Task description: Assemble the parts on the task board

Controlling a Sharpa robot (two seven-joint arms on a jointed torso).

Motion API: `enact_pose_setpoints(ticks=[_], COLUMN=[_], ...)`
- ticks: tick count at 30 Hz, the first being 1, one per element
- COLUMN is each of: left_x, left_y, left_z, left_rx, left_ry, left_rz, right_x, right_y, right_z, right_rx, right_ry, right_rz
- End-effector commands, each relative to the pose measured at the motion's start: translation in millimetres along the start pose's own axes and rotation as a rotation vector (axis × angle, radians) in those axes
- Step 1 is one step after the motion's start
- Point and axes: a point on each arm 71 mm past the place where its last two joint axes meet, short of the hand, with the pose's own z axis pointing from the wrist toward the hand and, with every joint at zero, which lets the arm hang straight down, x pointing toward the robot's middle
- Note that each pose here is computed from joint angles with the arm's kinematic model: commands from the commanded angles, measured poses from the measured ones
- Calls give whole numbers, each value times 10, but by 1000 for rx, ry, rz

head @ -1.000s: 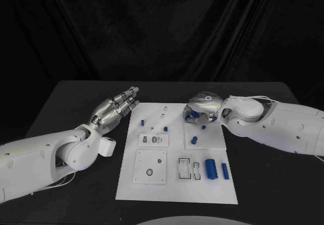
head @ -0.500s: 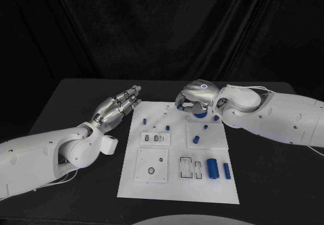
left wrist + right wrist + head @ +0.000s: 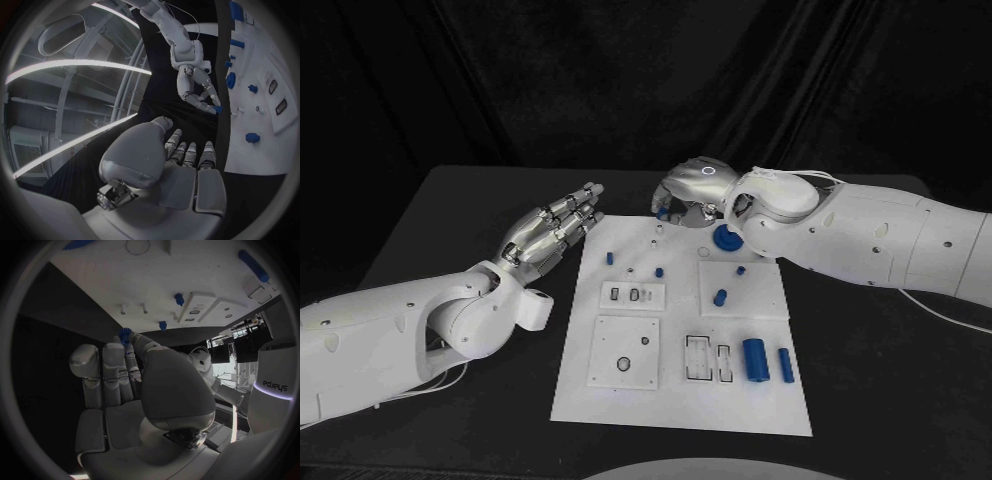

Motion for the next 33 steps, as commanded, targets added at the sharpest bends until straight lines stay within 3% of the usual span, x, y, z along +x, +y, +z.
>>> enact_pose_setpoints(ticks=[1,23,33], left_x=[22,16,2], left_y=[-156,-146,-143], left_z=[3,18,18], left_rx=[210,204,201], left_ry=[14,18,17], left_rz=[-9,-11,-10], right_x=[49,267,266], right_y=[-15,-28,-69], right_z=[36,79,41], right_rx=[15,45,53], right_ry=[24,113,85], right_rz=[14,33,29])
